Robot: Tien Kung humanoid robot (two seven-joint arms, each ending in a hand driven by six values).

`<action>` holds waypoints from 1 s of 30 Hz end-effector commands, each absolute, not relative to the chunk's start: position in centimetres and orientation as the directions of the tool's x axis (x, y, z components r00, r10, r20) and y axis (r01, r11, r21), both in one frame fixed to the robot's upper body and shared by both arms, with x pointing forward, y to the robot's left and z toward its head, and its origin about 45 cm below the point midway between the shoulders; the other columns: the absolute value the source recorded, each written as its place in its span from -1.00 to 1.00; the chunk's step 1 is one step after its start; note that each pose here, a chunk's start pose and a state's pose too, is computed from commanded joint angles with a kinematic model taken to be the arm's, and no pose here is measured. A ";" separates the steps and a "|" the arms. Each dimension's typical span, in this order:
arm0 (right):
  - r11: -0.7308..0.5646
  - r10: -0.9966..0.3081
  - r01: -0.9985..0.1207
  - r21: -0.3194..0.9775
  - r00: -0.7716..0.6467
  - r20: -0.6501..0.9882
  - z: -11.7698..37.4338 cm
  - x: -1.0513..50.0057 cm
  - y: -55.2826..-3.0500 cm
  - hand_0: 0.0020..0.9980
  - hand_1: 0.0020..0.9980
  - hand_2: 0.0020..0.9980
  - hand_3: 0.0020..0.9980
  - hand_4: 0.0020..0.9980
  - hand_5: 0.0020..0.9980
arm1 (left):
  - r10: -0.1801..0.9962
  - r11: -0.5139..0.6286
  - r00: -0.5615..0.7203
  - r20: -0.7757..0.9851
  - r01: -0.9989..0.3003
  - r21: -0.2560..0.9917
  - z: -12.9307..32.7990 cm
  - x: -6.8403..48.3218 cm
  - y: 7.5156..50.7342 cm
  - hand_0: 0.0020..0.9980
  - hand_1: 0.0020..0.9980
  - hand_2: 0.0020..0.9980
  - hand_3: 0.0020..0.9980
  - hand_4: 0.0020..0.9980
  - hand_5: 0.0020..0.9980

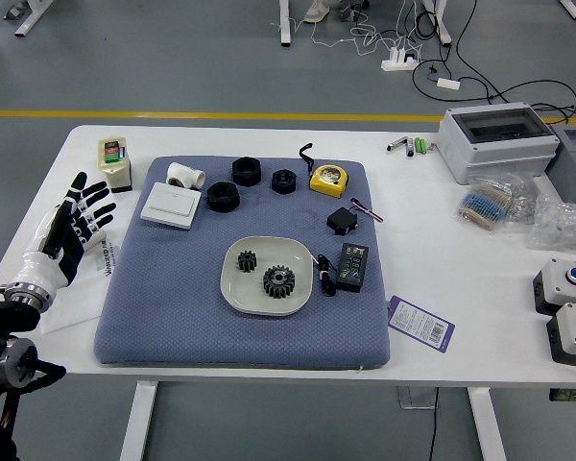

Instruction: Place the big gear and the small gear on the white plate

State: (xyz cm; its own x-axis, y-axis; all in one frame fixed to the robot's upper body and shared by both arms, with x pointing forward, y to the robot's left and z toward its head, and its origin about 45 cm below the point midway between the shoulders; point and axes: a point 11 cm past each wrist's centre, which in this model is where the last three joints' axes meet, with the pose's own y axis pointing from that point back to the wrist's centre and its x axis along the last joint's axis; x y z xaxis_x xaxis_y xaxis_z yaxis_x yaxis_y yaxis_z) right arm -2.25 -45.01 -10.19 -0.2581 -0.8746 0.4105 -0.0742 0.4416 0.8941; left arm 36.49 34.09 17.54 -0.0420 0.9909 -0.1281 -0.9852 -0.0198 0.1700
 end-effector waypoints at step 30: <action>0.445 -0.872 -0.087 0.891 -0.269 0.409 -10.1 -1.4 -45.3 0.24 0.25 0.45 0.10 0.52 0.44 | 0.811 0.117 0.136 0.570 -0.991 0.069 20.3 39.1 30.1 0.67 0.67 0.68 0.57 0.82 0.67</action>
